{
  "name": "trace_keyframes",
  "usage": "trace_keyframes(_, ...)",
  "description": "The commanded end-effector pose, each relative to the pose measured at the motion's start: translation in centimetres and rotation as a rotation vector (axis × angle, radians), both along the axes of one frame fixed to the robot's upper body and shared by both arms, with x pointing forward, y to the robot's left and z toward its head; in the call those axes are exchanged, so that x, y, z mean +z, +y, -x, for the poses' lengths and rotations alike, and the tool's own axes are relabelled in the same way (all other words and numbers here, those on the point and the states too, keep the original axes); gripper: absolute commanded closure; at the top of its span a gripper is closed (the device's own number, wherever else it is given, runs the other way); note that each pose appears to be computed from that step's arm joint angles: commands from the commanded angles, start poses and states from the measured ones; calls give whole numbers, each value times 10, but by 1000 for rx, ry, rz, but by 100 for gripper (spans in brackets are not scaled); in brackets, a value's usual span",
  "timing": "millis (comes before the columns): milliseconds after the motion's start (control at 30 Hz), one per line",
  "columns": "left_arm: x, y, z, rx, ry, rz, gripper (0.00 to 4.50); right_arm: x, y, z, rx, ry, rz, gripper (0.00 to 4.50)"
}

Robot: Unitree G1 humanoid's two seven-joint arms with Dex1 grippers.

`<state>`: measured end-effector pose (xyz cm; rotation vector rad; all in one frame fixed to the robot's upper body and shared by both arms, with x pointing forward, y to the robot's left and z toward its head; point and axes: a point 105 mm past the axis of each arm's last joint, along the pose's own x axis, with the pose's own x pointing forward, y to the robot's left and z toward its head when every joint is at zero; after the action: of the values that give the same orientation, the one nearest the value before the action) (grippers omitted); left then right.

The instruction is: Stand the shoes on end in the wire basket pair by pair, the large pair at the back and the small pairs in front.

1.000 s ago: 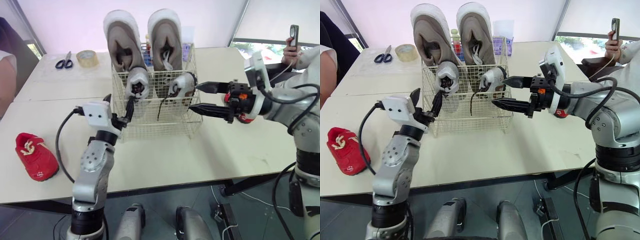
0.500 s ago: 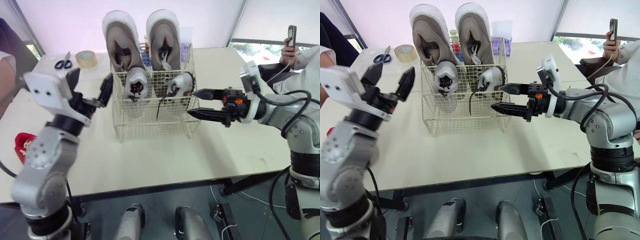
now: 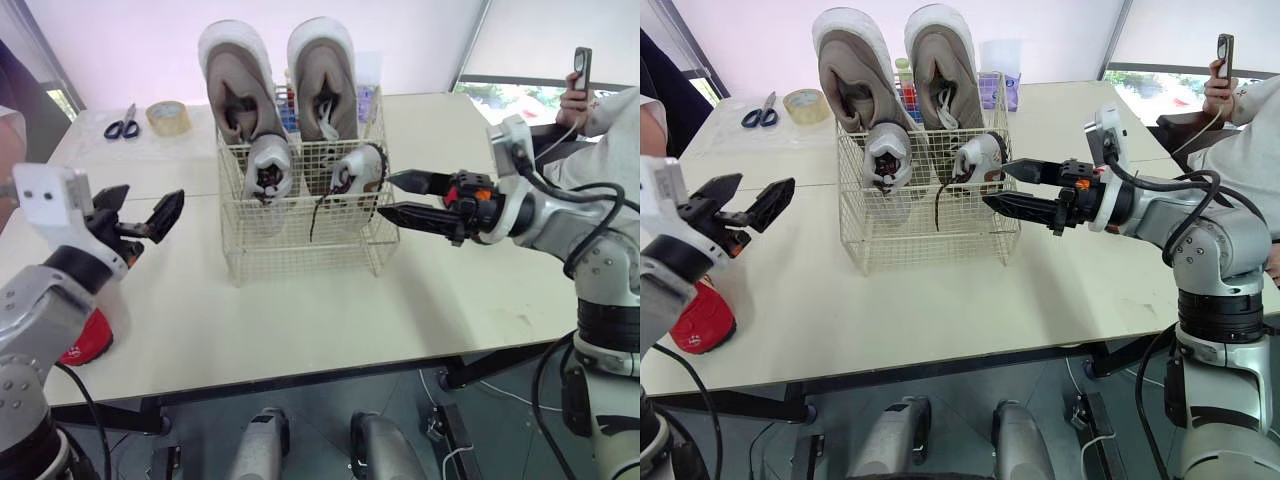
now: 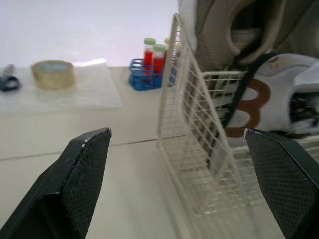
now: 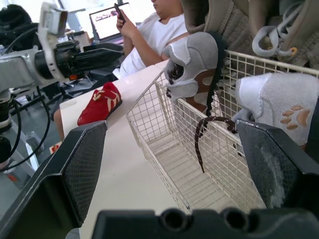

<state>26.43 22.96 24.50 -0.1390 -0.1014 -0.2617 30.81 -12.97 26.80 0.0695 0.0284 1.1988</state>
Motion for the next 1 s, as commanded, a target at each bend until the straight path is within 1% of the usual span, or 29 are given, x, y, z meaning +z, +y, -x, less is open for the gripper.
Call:
trace_keyframes(33, 7, -4, 17, -79, -43, 59, 11, 12, 0, 12, 20, -42, -17, 0)
trace_keyframes(133, 1, -8, 27, -132, -19, 109, 11, 12, -1, 15, 20, -38, -23, 0)
trace_keyframes(200, -6, -18, 34, -192, 20, 136, 11, 17, -6, 17, 19, -29, -54, 0)
trace_keyframes(333, -16, -43, 49, -331, 91, 143, 11, 18, -13, 23, 26, -12, -51, 0)
trace_keyframes(500, -19, -62, 54, -427, 121, 163, 11, 12, -21, 26, -16, -6, -7, 0)
trace_keyframes(600, -23, -75, 54, -501, 148, 154, 11, 7, -30, 28, -60, 6, 21, 0)
trace_keyframes(700, -30, -93, 56, -614, 189, 55, 11, 2, -53, 19, -220, 18, 26, 0)
trace_keyframes(800, -35, -110, 58, -722, 201, -25, 11, 1, -90, 7, -495, -84, 16, 0)
trace_keyframes(900, -37, -127, 62, -806, 183, -22, 11, -6, -119, 6, -674, -144, 12, 0)
trace_keyframes(1000, -41, -140, 66, -862, 179, 8, 11, -28, -138, 5, -782, -124, 12, 0)
